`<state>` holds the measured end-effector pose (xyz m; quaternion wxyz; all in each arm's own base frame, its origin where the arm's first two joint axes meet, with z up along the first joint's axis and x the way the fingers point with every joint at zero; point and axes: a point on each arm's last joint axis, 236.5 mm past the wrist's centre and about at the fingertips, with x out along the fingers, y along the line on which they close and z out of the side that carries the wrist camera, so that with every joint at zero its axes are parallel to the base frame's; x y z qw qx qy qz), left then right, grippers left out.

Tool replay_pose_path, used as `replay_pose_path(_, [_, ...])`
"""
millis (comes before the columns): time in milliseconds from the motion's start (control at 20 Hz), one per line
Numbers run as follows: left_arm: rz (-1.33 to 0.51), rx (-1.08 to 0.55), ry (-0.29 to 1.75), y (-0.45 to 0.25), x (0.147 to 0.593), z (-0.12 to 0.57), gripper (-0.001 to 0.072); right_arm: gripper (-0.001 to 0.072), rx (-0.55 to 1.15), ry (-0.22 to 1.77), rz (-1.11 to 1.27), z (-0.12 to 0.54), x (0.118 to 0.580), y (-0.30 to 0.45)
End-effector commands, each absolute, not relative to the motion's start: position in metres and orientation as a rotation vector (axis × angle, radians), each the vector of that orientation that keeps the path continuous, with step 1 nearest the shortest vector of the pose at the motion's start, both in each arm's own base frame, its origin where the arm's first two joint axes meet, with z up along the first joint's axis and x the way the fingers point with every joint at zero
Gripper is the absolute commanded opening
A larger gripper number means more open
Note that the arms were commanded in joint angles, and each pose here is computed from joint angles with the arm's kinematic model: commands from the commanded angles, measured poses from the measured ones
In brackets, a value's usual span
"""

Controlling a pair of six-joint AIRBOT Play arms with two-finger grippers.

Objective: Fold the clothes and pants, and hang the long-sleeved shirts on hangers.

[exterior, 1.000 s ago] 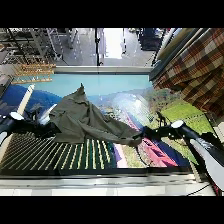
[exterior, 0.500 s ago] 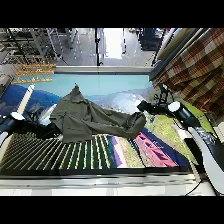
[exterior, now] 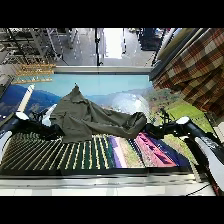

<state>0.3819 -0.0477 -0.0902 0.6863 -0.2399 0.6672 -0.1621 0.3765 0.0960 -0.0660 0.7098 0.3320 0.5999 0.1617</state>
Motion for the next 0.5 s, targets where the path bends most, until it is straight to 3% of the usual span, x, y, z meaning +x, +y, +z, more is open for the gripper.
replay_pose_path(0, [-0.342,-0.513,1.464,-0.057,0.394,-0.101,0.0517,0.0562,0.865,1.32,0.417,-0.069,0.372,0.114])
replay_pose_path(50, [-0.342,-0.505,1.46,-0.06,0.396,-0.104,0.0507,0.0559,0.88,1.297,0.413,-0.07,0.38,0.117])
replay_pose_path(100, [-0.345,-0.501,1.464,-0.063,0.397,-0.107,0.0403,0.0531,0.904,1.276,0.42,-0.069,0.386,0.124])
replay_pose_path(150, [-0.353,-0.495,1.471,-0.067,0.395,-0.108,0.0185,0.0379,0.91,1.262,0.437,-0.068,0.389,0.132])
replay_pose_path(200, [-0.36,-0.49,1.474,-0.07,0.395,-0.108,0.0013,0.0199,0.905,1.258,0.442,-0.068,0.39,0.139])
replay_pose_path(250, [-0.368,-0.504,1.468,-0.075,0.396,-0.106,0.0006,0.0093,0.877,1.25,0.447,-0.071,0.391,0.144])
replay_pose_path(300, [-0.379,-0.524,1.464,-0.078,0.396,-0.101,0.0006,0.0036,0.857,1.242,0.452,-0.071,0.392,0.147])
replay_pose_path(450, [-0.446,-0.51,1.43,-0.072,0.393,-0.065,0.0005,0.0013,0.757,1.233,0.466,-0.062,0.388,0.14])
